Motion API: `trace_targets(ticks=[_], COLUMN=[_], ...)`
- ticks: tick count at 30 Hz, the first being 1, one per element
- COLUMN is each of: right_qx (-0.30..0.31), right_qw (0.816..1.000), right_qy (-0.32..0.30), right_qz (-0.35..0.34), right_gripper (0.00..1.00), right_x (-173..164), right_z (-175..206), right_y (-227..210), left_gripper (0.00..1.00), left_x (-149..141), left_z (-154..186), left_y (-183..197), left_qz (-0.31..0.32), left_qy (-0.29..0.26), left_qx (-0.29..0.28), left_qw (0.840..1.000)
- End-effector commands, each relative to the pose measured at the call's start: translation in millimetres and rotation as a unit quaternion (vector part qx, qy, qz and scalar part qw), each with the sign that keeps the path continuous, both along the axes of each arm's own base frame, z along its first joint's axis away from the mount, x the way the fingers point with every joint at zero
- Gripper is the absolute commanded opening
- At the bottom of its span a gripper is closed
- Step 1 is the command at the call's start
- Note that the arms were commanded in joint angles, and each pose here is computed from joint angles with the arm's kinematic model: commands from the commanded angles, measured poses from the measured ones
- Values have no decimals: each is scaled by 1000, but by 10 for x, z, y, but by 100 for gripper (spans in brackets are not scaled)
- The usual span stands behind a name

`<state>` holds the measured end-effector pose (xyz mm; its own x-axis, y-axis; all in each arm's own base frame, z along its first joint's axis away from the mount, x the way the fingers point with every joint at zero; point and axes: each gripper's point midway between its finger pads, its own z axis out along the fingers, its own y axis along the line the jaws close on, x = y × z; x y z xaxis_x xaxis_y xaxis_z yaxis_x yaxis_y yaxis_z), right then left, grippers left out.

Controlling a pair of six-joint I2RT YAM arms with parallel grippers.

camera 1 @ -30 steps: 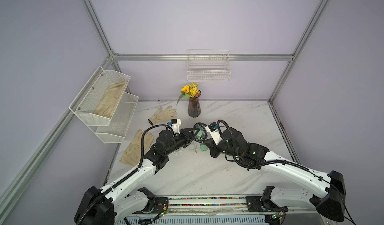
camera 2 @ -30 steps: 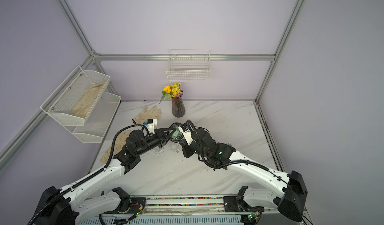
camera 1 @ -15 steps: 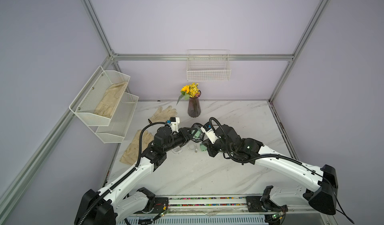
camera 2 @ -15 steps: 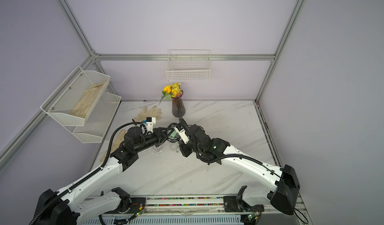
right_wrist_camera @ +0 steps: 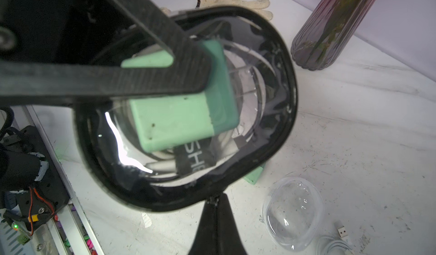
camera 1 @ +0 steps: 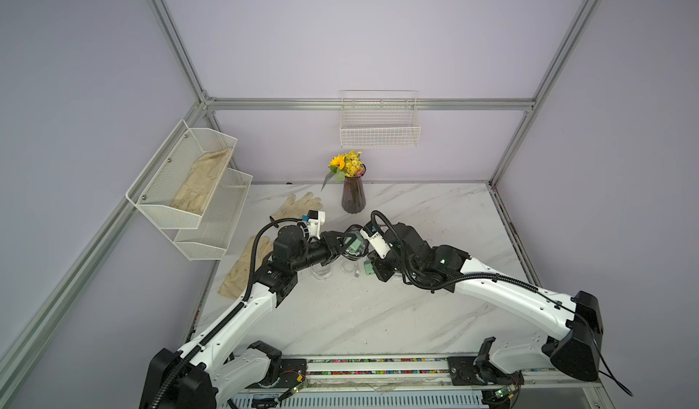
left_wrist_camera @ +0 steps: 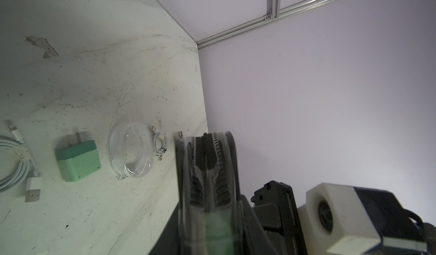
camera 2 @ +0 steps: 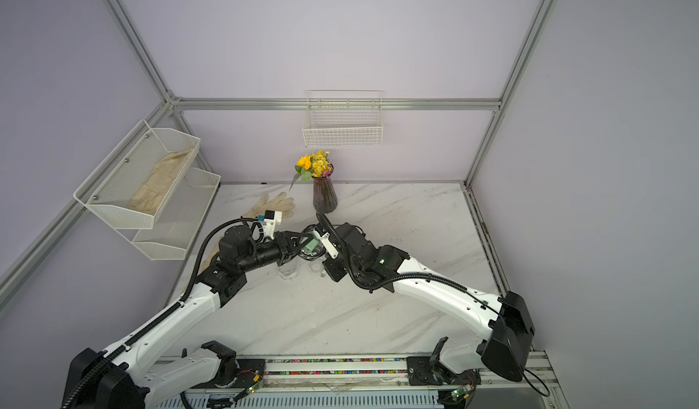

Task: Pack away charging kits
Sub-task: Zip the zipper on the storage bag.

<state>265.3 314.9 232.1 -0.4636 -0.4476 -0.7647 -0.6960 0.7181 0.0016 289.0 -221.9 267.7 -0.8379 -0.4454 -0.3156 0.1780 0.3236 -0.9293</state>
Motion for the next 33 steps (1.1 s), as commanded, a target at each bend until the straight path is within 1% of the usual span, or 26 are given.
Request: trace_targets(ticks=[1,4,9,12,17,19,22,26,27,28,29,30,32,33], right_qx=[-72,-65,-57,-48,-27,-11,17,26,24,38,46,56,83,106], right_qw=[995,996,995,994,993,994,995,998,998,997,997,996,994,993], right_qy=[-28,-38,-67,-83,-105,-106,-93,-62,-50,-57,-56,-57,-54,-44], right_qz=[-55,-52,-49,-52,-48,-32,-1,-8,-15,-23,-29,-33,-34,-20], right_gripper=[0,0,0,0,0,0,0,0,14,28,39,46,57,62], right_x=[236,314,458,586,738,719,599,422,393,315,250,188,72,0], right_z=[-26,35,200,313,496,567,650,676,636,765,824,897,1037,1099], right_y=[-369,-334,-299,-310,-288,-217,-133,-252,-293,-381,-453,-517,-618,-622], left_gripper=[0,0,0,0,0,0,0,0,0,0,0,0,0,0], left_x=[-122,-207,-387,-488,-598,-616,-611,-556,-545,-538,-525,-527,-554,-583], left_z=[634,588,362,279,197,166,159,235,262,280,291,294,298,311], left_y=[-35,-72,-115,-125,-124,-124,-125,-136,-142,-150,-158,-173,-222,-262], left_qz=[-69,-101,-152,-173,-191,-195,-195,-193,-194,-197,-200,-206,-222,-234], left_qy=[-80,-78,-57,-51,-46,-44,-49,-69,-77,-83,-89,-95,-103,-111], left_qx=[-26,-25,-15,-18,-21,-19,-15,-15,-14,-13,-12,-10,-10,-10], left_qw=[994,991,987,983,980,980,979,979,978,977,976,974,970,966])
